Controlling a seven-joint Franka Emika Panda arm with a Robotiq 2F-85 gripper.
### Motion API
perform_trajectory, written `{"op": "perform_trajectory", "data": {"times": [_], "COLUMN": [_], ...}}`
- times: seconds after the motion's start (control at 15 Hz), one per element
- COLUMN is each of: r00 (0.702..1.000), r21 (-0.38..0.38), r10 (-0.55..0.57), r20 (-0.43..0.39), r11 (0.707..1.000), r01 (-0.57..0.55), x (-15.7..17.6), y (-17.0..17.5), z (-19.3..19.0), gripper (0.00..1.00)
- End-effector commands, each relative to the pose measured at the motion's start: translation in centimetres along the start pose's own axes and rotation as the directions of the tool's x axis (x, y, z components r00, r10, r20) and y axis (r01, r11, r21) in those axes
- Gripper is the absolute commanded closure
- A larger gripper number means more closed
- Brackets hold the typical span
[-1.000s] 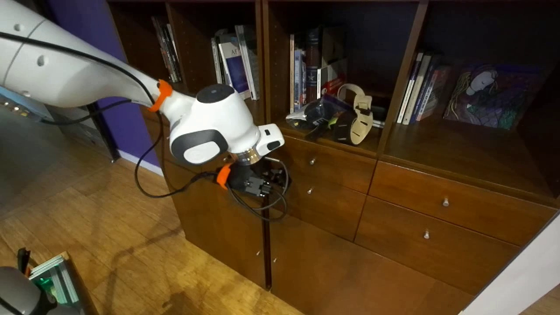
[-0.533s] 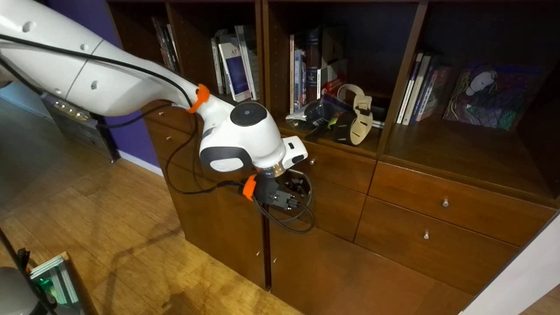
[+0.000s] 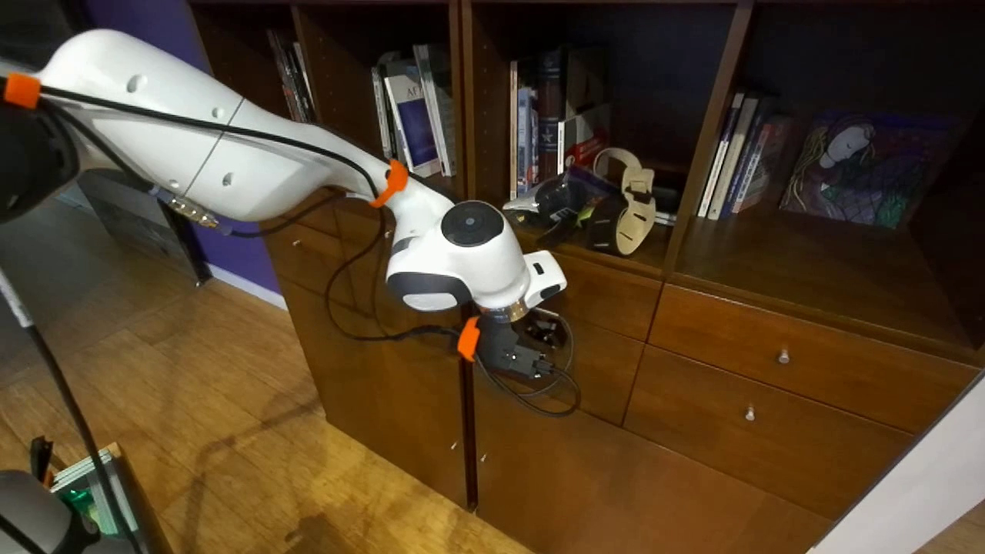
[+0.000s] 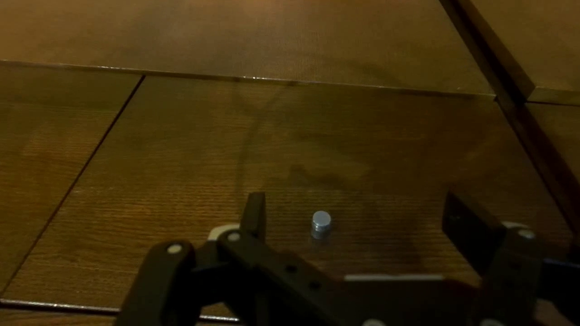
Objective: Open the second to last right role bottom drawer
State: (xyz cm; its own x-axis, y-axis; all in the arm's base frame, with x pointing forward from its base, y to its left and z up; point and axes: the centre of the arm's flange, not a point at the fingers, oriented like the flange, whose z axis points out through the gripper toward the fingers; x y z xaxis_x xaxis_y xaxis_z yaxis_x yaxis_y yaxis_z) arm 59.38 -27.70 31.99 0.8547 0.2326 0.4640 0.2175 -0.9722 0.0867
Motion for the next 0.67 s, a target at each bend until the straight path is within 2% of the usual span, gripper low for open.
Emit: {"op": "perform_trajectory", "data": {"times": [0.0,0.2,0.27,0.33,0.47,0.6], "r00": [0.999,0.999,0.999,0.998,0.998,0.998], "r21": [0.018,0.035,0.035,0.039,0.040,0.045], "r10": [0.000,0.009,0.014,0.019,0.026,0.032], "r20": [-0.043,-0.048,-0.052,-0.052,-0.054,-0.059], "r11": [1.000,0.999,0.999,0.999,0.999,0.999], "r01": [0.001,-0.007,-0.012,-0.017,-0.024,-0.030], "x": [1.4,1.8,1.8,1.8,1.6,1.4], "y": [1.4,1.6,1.8,1.9,2.3,2.6], "z": [2.0,3.1,3.4,3.7,4.1,4.4], "gripper": [0.00,0.00,0.04,0.28,0.31,0.46]}}
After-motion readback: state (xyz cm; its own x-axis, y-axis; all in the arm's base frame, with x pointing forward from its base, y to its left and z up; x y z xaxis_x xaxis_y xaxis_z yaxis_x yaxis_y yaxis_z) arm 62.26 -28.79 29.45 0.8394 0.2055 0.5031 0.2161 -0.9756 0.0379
